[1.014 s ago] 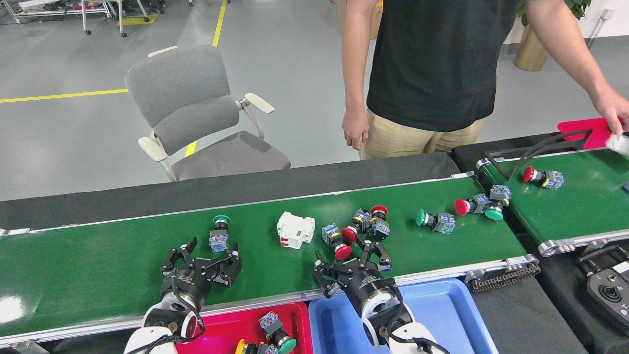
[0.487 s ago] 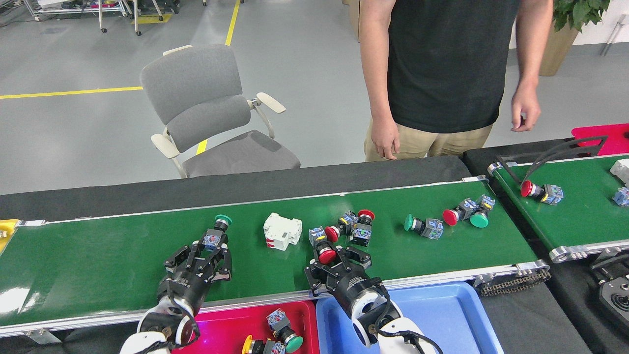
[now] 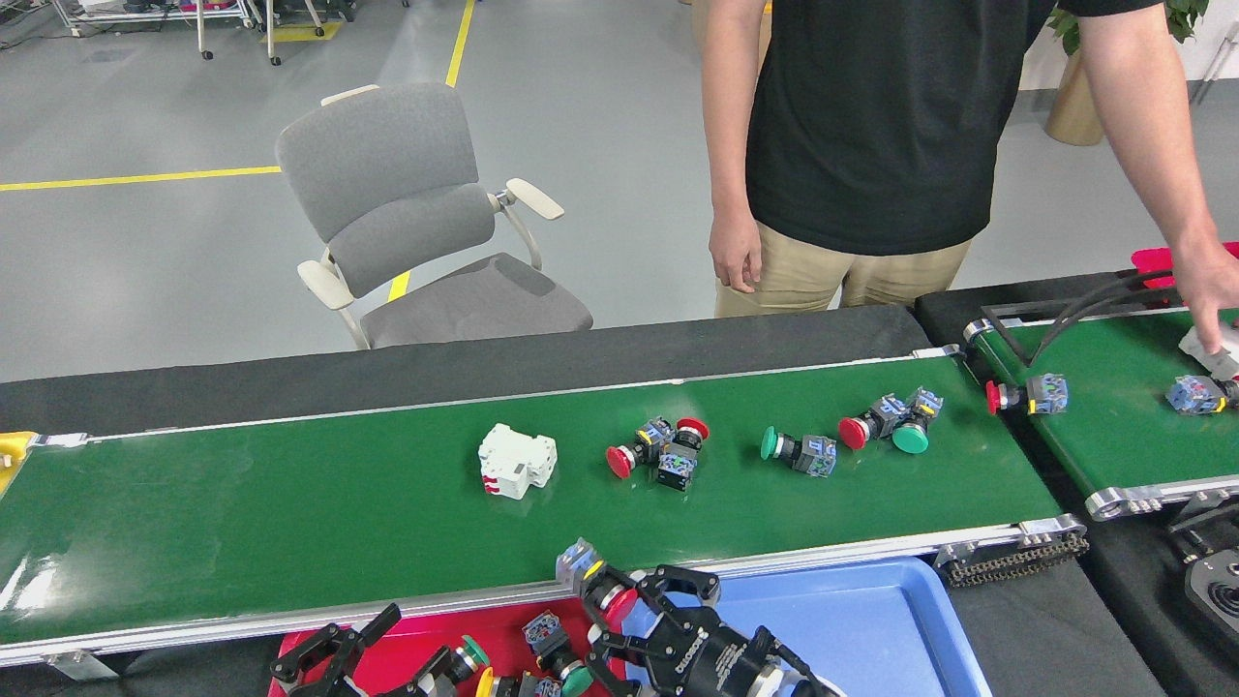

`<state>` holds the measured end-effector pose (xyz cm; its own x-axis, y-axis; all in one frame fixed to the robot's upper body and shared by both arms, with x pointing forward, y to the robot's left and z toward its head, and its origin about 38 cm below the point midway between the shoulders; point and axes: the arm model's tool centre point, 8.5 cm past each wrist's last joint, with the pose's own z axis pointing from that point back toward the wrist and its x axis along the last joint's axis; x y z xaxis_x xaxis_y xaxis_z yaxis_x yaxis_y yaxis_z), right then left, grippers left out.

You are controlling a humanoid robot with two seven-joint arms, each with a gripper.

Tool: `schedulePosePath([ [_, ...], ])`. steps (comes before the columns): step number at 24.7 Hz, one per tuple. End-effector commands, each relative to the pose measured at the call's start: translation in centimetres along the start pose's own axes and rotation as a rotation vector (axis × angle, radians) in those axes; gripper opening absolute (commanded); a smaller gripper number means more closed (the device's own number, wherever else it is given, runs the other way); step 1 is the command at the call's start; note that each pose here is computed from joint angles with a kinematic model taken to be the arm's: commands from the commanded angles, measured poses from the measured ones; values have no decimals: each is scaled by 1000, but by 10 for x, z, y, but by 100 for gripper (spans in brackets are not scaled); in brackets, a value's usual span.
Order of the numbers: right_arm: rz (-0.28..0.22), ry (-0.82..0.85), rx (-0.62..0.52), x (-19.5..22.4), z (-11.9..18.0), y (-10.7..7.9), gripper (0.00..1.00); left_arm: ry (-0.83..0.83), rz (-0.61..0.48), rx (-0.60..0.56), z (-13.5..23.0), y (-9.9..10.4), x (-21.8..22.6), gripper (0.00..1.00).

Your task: Pick switch part from conveyor to tray

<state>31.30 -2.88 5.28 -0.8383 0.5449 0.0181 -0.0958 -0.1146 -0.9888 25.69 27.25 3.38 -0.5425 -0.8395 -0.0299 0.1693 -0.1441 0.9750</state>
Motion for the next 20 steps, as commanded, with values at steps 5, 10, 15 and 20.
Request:
schedulePosePath([
  [5, -30, -26, -37, 5, -2, -11, 100, 461, 49, 83, 31, 14, -53, 99],
  [10, -166, 383, -109, -60, 49, -11, 100, 549, 47, 37, 64, 1, -68, 99],
  [15, -205, 860, -139, -91, 108, 11, 100, 532, 40, 40, 57, 3, -71, 99],
  [20, -147, 881, -129, -115, 97, 3, 100, 384, -58, 85, 10, 36, -87, 99],
])
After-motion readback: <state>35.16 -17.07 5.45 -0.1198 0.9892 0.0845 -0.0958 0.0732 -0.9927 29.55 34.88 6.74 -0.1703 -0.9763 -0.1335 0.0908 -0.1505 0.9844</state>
